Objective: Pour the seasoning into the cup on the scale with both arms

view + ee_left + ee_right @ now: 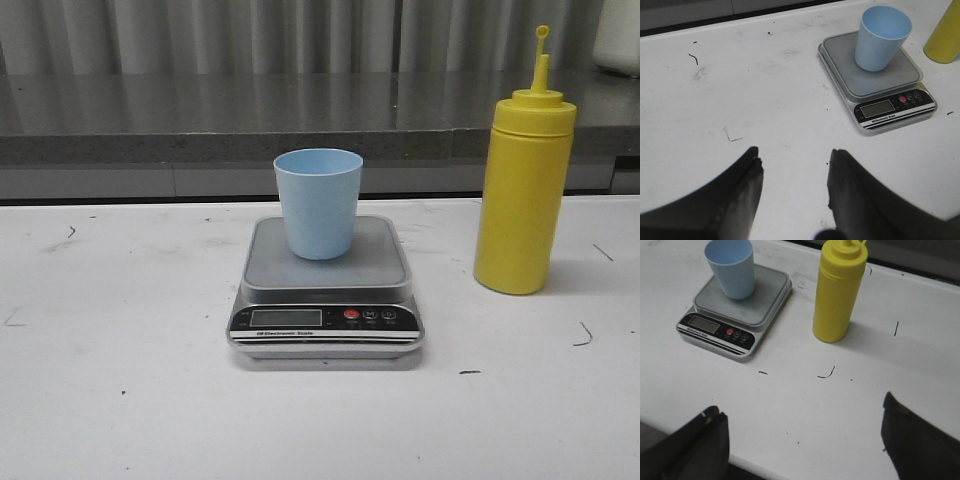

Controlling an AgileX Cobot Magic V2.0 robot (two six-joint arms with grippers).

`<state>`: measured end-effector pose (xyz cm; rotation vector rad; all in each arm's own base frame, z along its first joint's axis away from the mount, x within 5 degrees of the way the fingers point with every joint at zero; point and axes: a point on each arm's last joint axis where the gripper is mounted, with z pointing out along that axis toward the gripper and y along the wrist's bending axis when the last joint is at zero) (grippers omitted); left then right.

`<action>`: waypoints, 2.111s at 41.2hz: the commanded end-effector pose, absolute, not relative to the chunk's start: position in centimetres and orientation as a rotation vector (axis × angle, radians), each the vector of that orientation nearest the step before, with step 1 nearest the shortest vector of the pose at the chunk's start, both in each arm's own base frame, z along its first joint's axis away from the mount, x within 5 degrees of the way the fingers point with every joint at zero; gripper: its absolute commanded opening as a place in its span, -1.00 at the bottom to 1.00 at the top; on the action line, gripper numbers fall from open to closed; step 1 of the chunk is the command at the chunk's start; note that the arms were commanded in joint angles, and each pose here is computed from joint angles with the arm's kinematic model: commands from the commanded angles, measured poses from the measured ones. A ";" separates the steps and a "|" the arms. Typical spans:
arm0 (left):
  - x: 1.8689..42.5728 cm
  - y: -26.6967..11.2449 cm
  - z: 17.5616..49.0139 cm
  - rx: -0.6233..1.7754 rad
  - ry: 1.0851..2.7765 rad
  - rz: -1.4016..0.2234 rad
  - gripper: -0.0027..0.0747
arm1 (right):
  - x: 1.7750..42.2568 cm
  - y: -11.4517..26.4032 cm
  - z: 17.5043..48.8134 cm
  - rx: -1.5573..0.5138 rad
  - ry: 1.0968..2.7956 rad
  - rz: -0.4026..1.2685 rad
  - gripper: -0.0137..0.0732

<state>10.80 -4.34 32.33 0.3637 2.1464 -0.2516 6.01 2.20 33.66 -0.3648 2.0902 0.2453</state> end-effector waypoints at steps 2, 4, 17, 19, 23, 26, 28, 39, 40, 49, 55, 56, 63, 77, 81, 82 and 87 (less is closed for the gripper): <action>11.0 -4.5 33.7 0.339 2.056 -0.277 -0.12 | 5.9 2.1 34.9 -0.370 1.994 0.252 0.77; 11.0 -4.5 33.7 0.339 2.056 -0.277 -0.12 | 5.9 2.1 34.8 -0.370 1.997 0.251 0.77; 11.0 -4.5 33.7 0.339 2.056 -0.277 -0.12 | 6.1 2.2 34.4 -0.374 2.008 0.248 -0.35; 11.0 -4.5 33.7 0.339 2.056 -0.277 -0.12 | 6.1 2.2 34.4 -0.373 2.002 0.250 -0.55; 11.0 -4.5 33.7 0.339 2.056 -0.277 -0.12 | 6.1 2.2 34.5 -0.373 1.996 0.252 -0.85; 11.0 -4.5 33.7 0.339 2.056 -0.277 -0.12 | 6.1 2.2 34.4 -0.373 1.997 0.251 -0.84; 11.0 -4.5 33.7 0.340 2.061 -0.277 -0.12 | 6.1 2.2 34.4 -0.373 2.002 0.250 -0.84; 11.0 -4.4 33.6 0.348 2.069 -0.259 -0.98 | 6.1 2.2 34.4 -0.373 2.002 0.250 -0.84; 11.0 -4.4 33.6 0.348 2.069 -0.259 -0.98 | 6.1 2.2 34.4 -0.373 2.002 0.250 -0.84; 11.0 -4.4 33.6 0.347 2.070 -0.261 -0.98 | 6.1 2.2 34.4 -0.373 2.002 0.250 -0.84; 10.6 -4.3 33.6 0.345 2.043 -0.271 -0.98 | 6.1 2.2 34.4 -0.373 2.002 0.250 -0.84; 10.4 -4.2 33.5 0.344 2.033 -0.272 -0.98 | 6.1 2.2 34.4 -0.373 2.002 0.250 -0.84; 8.3 -2.3 31.7 0.222 1.858 -0.206 -0.98 | 6.1 2.2 34.4 -0.373 2.002 0.250 -0.84; 5.4 -0.1 22.3 -0.067 1.493 -0.083 -0.98 | 6.1 2.2 34.4 -0.373 2.002 0.250 -0.84; 5.5 0.0 20.9 -0.076 1.456 -0.079 -0.98 | 6.1 2.2 34.4 -0.373 2.002 0.250 -0.84; 5.6 0.0 20.8 -0.077 1.448 -0.078 -0.98 | 6.1 2.2 34.4 -0.373 2.003 0.250 -0.84; 5.5 -0.1 20.7 -0.059 1.460 -0.099 -0.98 | 6.1 2.2 34.4 -0.374 2.005 0.249 -0.84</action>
